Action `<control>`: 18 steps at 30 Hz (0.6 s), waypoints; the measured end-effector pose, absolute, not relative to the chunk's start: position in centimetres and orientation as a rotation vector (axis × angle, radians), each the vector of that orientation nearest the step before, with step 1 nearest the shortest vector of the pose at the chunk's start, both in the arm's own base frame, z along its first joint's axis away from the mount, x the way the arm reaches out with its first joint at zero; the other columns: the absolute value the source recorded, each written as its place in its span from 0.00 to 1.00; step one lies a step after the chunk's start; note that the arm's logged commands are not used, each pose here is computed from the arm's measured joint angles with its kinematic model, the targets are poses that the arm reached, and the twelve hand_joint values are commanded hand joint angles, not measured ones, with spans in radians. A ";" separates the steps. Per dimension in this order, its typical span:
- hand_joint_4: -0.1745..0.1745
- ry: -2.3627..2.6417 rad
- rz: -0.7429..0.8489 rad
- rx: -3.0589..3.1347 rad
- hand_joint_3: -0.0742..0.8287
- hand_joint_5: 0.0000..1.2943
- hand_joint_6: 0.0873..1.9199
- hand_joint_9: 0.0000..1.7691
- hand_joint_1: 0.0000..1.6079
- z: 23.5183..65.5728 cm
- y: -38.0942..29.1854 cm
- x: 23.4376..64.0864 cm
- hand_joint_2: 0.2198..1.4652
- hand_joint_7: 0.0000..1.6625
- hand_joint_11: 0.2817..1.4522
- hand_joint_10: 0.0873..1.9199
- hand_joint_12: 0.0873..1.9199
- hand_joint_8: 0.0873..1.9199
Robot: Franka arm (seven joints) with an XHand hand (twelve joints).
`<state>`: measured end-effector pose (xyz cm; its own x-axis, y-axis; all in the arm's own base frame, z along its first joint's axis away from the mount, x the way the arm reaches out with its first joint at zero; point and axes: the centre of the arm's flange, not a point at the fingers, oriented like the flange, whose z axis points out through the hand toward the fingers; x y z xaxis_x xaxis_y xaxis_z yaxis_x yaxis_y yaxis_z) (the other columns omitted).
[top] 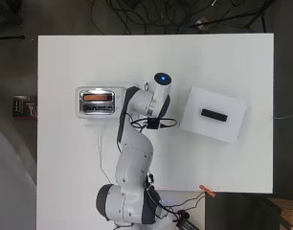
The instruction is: Teleoperate dual arm-hand system to toast a bread
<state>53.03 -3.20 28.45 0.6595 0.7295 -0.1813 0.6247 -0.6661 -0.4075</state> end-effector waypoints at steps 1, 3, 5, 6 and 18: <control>0.80 -1.081 0.483 -2.568 0.09 0.38 0.00 0.24 0.00 28.4 -3.3 53.1 0.72 0.20 0.17 0.00 0.00 0.00; 0.79 -1.070 0.485 -2.569 0.09 0.37 0.00 0.24 0.00 28.6 -3.9 52.9 0.73 0.20 0.17 0.00 0.00 0.00; 0.79 -1.062 0.501 -2.577 0.09 0.37 0.00 0.24 0.00 29.2 -5.0 52.6 0.73 0.19 0.17 0.00 0.00 0.00; 0.79 -1.051 0.517 -2.584 0.09 0.36 0.00 0.24 0.00 29.3 -5.5 52.4 0.73 0.19 0.17 0.00 0.00 0.00; 0.72 -1.039 0.490 -2.610 0.09 0.40 0.00 0.22 0.00 31.1 -6.1 51.4 0.74 0.19 0.15 0.00 0.00 0.00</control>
<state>51.40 -6.07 31.11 0.6821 0.7023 -0.2037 0.6041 -0.6982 -0.3841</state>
